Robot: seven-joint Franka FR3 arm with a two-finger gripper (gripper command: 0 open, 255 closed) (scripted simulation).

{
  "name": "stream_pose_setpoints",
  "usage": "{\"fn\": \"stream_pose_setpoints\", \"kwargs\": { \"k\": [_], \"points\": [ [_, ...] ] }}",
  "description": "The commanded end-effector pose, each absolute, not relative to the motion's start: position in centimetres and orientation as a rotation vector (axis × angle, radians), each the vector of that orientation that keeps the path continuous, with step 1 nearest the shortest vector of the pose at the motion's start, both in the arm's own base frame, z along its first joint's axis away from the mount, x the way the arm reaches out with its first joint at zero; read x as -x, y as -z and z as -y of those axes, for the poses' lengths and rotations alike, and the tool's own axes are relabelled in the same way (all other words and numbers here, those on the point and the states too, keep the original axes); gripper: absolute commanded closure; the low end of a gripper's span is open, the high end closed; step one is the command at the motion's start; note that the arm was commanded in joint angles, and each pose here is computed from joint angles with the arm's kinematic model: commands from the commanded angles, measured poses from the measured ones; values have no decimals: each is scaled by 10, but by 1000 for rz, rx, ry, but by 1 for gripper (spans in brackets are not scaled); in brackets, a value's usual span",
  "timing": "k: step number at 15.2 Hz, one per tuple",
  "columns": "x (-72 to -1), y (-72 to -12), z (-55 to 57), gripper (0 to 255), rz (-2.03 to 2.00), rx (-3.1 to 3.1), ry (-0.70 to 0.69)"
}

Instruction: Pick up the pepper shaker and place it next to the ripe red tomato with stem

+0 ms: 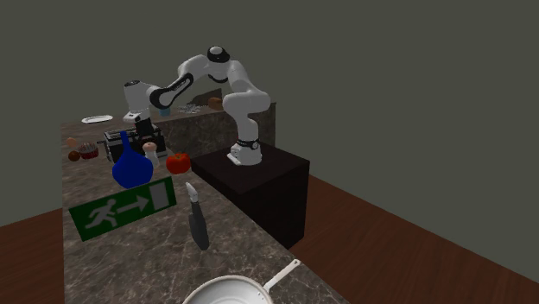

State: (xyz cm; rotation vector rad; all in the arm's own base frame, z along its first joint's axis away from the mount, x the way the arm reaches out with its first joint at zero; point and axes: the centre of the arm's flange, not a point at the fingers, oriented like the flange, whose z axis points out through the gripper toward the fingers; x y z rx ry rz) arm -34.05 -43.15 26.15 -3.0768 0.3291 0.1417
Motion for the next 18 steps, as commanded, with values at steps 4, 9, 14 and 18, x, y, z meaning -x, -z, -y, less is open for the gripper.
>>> {"fn": "stream_pose_setpoints", "kwargs": {
  "k": [4,9,14,18],
  "points": [
    [341,-258,431,255,-329,3077,-142],
    [341,-258,431,0,-329,3077,-142],
    [340,-271,432,0,-329,3077,-142],
    [337,-308,434,0,-329,3077,-142]
  ]
}}
